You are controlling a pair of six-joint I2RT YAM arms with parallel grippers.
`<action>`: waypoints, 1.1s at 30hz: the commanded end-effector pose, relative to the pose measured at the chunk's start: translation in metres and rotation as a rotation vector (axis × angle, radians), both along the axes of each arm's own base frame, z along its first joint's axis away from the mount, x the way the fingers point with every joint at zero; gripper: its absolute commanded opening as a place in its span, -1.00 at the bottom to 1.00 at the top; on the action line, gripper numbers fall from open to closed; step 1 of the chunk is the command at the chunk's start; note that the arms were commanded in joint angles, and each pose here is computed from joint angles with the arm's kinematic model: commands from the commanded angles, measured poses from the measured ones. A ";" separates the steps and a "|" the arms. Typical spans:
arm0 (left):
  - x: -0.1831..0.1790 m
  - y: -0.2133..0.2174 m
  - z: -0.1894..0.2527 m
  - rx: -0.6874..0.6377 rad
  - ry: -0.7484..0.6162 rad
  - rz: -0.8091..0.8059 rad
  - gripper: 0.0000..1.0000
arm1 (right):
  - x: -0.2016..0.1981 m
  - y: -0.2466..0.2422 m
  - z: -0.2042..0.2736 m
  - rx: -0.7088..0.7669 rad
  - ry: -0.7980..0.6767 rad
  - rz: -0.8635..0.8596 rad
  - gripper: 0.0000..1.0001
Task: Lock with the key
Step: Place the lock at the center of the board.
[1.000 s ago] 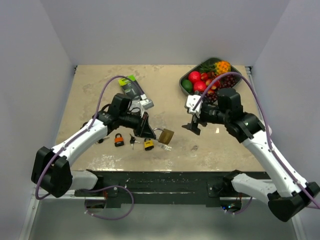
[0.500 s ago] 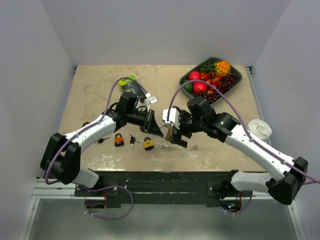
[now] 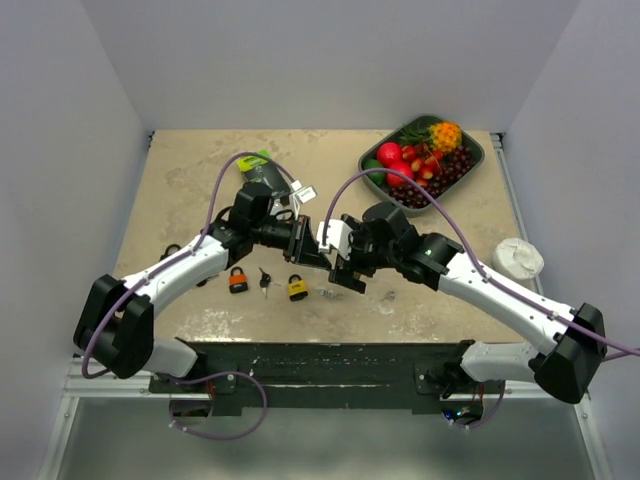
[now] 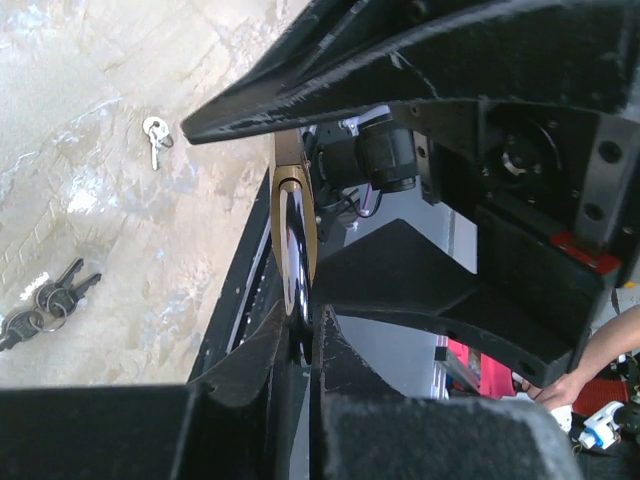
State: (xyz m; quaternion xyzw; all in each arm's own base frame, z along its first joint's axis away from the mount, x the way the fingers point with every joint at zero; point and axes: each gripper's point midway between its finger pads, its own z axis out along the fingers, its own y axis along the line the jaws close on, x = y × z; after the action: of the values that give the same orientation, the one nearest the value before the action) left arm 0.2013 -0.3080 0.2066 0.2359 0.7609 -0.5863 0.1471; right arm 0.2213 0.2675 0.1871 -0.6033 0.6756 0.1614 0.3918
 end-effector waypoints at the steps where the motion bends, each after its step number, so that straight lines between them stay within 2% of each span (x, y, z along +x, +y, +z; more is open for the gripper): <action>1: -0.012 -0.001 0.041 -0.120 -0.080 -0.052 -1.00 | 0.012 0.008 0.011 0.052 -0.034 -0.054 0.81; 4: -0.013 -0.001 0.041 -0.123 -0.085 -0.054 -1.00 | 0.017 0.007 0.013 0.058 -0.046 -0.085 0.50; 6: -0.013 0.000 0.041 -0.123 -0.084 -0.051 -1.00 | 0.020 0.005 0.014 0.054 -0.056 -0.108 0.17; 8: -0.014 0.000 0.040 -0.120 -0.079 -0.049 -1.00 | 0.020 0.003 0.013 0.046 -0.056 -0.111 0.00; 9: -0.013 0.000 0.040 -0.121 -0.081 -0.044 -1.00 | 0.021 0.001 0.013 0.040 -0.056 -0.119 -0.15; 10: -0.012 0.000 0.039 -0.118 -0.081 -0.039 -1.00 | 0.021 0.001 0.012 0.039 -0.051 -0.125 -0.40; 11: -0.012 -0.001 0.038 -0.117 -0.084 -0.036 -1.00 | 0.020 0.000 0.013 0.041 -0.047 -0.134 -0.51; 12: -0.011 0.000 0.038 -0.115 -0.089 -0.030 -0.93 | 0.021 -0.001 0.015 0.043 -0.048 -0.145 -0.64; 13: -0.009 0.000 0.036 -0.110 -0.094 -0.019 -0.78 | 0.021 -0.002 0.015 0.043 -0.044 -0.156 -0.91; 14: -0.007 0.000 0.038 -0.112 -0.106 -0.015 -0.59 | 0.021 -0.002 0.016 0.057 -0.022 -0.181 -1.00; 15: -0.005 0.001 0.039 -0.112 -0.124 -0.004 -0.22 | 0.022 -0.002 0.019 0.069 -0.020 -0.200 -1.00; 17: 0.005 0.006 0.039 -0.101 -0.145 0.046 0.11 | 0.025 -0.006 0.020 0.074 0.002 -0.269 -1.00; 18: 0.009 0.010 0.043 -0.101 -0.171 0.071 0.56 | 0.025 -0.007 0.023 0.084 0.014 -0.290 -1.00; 20: 0.031 0.025 0.046 -0.086 -0.202 0.176 0.78 | 0.024 -0.012 0.023 0.113 0.080 -0.359 -1.00; 21: 0.038 0.033 0.052 -0.091 -0.221 0.214 0.98 | 0.023 -0.014 0.024 0.127 0.104 -0.390 -1.00; 25: 0.077 0.075 0.064 -0.062 -0.273 0.415 0.98 | 0.023 -0.025 0.015 0.184 0.253 -0.594 -1.00; 29: 0.084 0.090 0.072 -0.048 -0.318 0.468 0.98 | 0.018 -0.027 -0.002 0.262 0.451 -0.850 -1.00; 33: 0.083 0.097 0.072 -0.043 -0.331 0.497 0.98 | 0.016 -0.026 -0.009 0.332 0.527 -0.957 -1.00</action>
State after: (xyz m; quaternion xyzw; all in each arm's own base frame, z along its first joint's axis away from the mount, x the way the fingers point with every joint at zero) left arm 0.2827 -0.2183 0.2651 0.1241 0.7578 -0.5174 0.3776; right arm 0.2273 0.2282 0.1580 -0.2351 0.9065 0.1647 0.3095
